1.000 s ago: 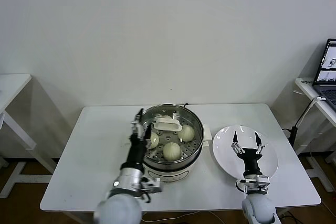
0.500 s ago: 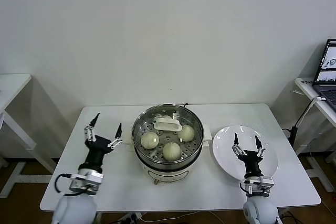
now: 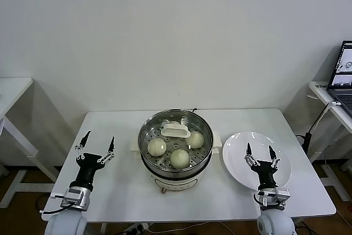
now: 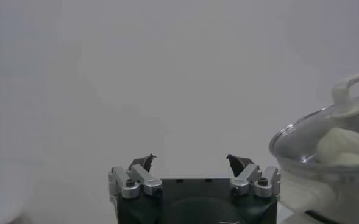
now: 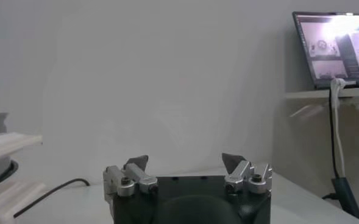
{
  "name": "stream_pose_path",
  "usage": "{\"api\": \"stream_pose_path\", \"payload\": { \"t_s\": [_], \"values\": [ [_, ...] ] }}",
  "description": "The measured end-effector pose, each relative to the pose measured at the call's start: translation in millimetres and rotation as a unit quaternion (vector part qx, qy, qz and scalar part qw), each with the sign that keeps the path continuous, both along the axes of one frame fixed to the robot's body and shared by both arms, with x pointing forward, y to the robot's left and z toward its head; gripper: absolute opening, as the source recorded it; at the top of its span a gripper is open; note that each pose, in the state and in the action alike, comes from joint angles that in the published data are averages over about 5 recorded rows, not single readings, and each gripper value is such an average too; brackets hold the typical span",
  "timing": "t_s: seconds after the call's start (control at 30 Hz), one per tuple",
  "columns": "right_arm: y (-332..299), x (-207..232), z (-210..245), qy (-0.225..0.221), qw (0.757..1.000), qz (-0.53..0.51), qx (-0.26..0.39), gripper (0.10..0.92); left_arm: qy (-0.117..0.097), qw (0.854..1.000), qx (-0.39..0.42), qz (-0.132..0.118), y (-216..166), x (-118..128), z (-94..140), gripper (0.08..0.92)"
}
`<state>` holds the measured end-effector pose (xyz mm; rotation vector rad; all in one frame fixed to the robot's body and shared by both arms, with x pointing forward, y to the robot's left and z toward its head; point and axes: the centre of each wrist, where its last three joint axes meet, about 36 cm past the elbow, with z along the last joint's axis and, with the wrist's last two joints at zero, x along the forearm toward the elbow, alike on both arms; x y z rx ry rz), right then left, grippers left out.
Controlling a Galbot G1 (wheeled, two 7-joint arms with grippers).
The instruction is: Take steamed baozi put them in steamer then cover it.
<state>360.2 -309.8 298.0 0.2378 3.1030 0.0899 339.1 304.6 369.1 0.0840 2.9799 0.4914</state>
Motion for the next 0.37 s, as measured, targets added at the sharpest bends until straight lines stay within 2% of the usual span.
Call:
{"api": "stream_pose_path", "payload": {
  "t_s": [0.37],
  "values": [
    [7.0, -2.8, -0.2, -0.001, 1.0, -0.001, 0.001, 0.823, -0.002, 1.0, -0.003, 0.004, 14.3, -4.2, -17.4, 0.823]
  ]
}}
